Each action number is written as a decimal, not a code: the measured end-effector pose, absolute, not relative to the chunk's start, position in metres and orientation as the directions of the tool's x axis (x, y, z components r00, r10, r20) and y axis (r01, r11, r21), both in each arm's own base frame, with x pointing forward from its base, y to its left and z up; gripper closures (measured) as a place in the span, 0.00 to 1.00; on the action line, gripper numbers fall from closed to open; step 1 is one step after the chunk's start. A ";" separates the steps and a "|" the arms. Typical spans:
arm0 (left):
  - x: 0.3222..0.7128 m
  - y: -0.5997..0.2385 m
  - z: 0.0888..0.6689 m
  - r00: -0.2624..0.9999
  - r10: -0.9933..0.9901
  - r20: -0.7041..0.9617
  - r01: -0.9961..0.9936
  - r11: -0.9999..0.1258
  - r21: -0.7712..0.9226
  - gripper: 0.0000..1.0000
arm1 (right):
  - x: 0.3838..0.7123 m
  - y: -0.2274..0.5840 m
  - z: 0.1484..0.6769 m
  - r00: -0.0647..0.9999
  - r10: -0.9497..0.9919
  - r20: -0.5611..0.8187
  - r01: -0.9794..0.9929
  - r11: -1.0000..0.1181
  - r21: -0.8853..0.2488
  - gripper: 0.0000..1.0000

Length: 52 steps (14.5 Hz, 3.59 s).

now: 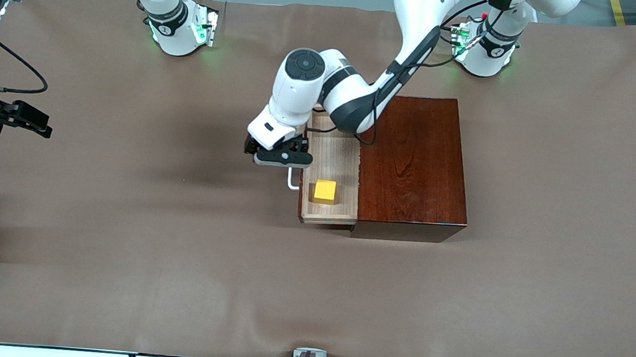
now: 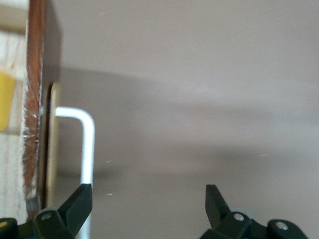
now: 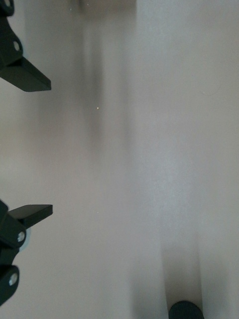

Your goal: Open drawer, take yellow block, close drawer

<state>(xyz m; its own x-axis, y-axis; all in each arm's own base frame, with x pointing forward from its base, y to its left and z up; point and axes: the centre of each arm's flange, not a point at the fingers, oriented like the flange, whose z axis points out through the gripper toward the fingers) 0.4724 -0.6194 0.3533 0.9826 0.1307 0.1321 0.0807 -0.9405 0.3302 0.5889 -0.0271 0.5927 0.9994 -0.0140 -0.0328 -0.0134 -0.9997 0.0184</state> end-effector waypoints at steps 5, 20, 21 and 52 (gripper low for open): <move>0.463 -0.632 0.370 0.977 0.173 0.124 0.119 -0.927 0.354 0.00 | 0.589 -0.027 0.593 0.999 -0.014 -0.033 -0.013 -1.000 0.018 0.00; 0.650 -0.335 0.480 0.877 0.447 0.179 0.444 -0.894 0.059 0.00 | 0.578 0.115 0.592 0.977 -0.212 -0.025 -0.211 -0.977 0.029 0.00; 0.657 -0.312 0.485 0.871 0.459 0.174 0.457 -0.888 0.054 0.00 | 0.570 0.148 0.592 0.959 -0.284 -0.021 -0.283 -0.959 0.031 0.00; 0.552 0.036 0.583 0.971 0.210 0.115 0.202 -0.977 0.072 0.00 | 0.554 0.506 0.350 -0.126 -0.974 -0.189 -0.985 0.146 -0.095 0.00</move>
